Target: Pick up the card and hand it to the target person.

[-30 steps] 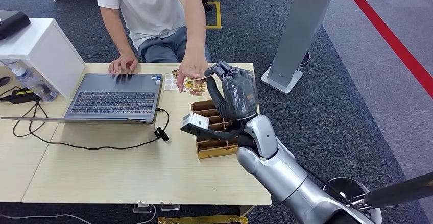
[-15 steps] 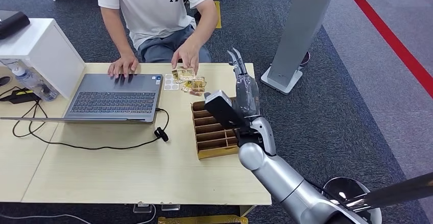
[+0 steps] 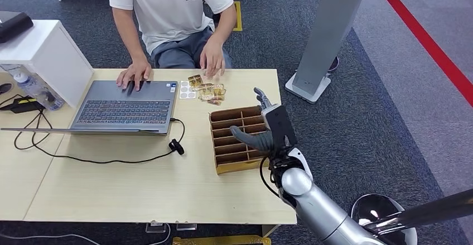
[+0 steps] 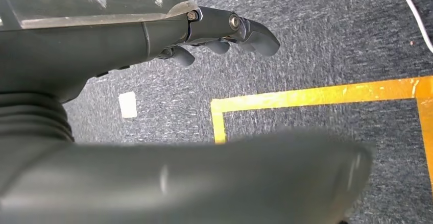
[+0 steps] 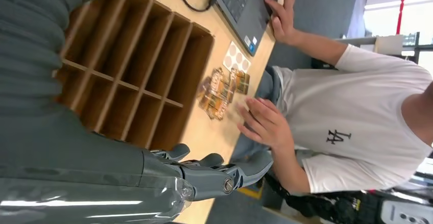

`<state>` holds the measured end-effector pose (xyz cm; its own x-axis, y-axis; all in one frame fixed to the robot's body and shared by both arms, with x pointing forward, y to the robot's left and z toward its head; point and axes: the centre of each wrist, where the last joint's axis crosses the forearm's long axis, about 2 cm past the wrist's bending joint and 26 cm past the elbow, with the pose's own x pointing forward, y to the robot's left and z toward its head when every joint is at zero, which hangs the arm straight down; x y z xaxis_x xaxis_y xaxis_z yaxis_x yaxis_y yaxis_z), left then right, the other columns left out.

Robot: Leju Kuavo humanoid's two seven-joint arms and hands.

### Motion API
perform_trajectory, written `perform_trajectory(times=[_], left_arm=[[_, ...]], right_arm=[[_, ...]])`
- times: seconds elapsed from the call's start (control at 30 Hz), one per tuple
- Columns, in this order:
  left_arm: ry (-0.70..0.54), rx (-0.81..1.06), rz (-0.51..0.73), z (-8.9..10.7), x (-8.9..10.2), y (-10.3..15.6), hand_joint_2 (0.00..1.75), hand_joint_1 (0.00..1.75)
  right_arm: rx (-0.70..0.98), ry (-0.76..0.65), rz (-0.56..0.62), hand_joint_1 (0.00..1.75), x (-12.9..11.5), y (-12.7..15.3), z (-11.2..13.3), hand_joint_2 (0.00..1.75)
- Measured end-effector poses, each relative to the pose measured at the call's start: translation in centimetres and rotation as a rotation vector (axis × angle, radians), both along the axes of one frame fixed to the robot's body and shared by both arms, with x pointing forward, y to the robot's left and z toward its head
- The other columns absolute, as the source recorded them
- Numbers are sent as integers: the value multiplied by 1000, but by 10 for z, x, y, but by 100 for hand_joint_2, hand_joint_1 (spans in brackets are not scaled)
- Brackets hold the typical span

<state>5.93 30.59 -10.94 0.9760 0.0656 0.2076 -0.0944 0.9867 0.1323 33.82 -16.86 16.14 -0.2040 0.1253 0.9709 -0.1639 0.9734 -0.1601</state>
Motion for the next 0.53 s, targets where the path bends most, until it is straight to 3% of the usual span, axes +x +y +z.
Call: perform_trajectory(times=[0.53], left_arm=[[21, 4, 1, 0, -1, 3, 0, 0]], right_arm=[[67, 175, 193, 0, -54, -46, -17, 175]])
